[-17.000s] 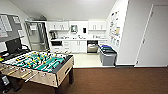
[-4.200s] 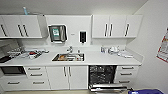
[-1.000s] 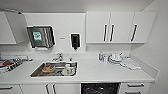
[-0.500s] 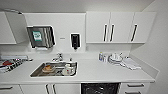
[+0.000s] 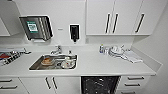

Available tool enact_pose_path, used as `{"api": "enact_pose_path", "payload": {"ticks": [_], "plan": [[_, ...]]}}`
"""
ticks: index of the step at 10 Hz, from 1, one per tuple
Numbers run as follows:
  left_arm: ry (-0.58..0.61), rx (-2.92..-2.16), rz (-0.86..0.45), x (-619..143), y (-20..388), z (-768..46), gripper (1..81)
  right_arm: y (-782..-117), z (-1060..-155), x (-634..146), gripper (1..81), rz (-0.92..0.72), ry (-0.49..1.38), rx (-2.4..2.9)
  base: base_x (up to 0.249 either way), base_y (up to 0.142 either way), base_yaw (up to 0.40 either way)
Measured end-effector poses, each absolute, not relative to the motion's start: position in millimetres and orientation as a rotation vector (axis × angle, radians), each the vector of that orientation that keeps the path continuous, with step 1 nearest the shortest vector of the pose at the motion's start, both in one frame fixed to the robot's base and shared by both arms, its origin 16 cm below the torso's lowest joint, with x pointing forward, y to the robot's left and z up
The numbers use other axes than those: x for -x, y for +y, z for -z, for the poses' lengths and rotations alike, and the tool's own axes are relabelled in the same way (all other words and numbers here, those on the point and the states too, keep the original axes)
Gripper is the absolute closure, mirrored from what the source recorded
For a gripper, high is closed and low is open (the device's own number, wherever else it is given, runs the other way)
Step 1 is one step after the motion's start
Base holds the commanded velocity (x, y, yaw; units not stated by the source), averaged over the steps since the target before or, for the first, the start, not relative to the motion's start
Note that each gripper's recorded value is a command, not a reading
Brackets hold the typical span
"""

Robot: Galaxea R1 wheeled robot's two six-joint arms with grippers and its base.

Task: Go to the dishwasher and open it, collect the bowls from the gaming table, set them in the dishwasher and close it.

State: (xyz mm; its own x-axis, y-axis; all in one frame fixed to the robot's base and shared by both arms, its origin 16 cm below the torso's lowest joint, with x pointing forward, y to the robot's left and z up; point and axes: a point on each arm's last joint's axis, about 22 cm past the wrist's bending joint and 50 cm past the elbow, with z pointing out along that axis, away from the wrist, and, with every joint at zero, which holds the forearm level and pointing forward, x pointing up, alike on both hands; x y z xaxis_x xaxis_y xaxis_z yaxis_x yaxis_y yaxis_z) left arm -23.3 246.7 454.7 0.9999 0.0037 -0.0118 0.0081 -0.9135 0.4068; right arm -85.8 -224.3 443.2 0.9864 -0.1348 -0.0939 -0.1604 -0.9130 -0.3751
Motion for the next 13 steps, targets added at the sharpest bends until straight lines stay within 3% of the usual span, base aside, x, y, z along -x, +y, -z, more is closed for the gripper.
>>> {"api": "enact_pose_path", "payload": {"ticks": [3,5,10,13], "plan": [[0.043,-2.666,0.061,18,251,-472,81.1,-225,-447,113,81.1,-0.201,0.237,2.738,0.0,0.0,0.0],[0.055,-2.667,0.08,7,281,-485,81.1,-227,-451,131,81.1,-0.265,0.249,2.738,0.0,0.0,0.0],[0.076,-2.648,-0.119,-127,324,-523,81.1,-227,-450,127,81.1,-0.262,0.252,2.737,0.0,0.0,0.0],[0.056,-2.589,-0.212,-198,308,-547,81.1,-227,-450,126,81.1,-0.258,0.254,2.736,0.0,0.0,0.0]]}}
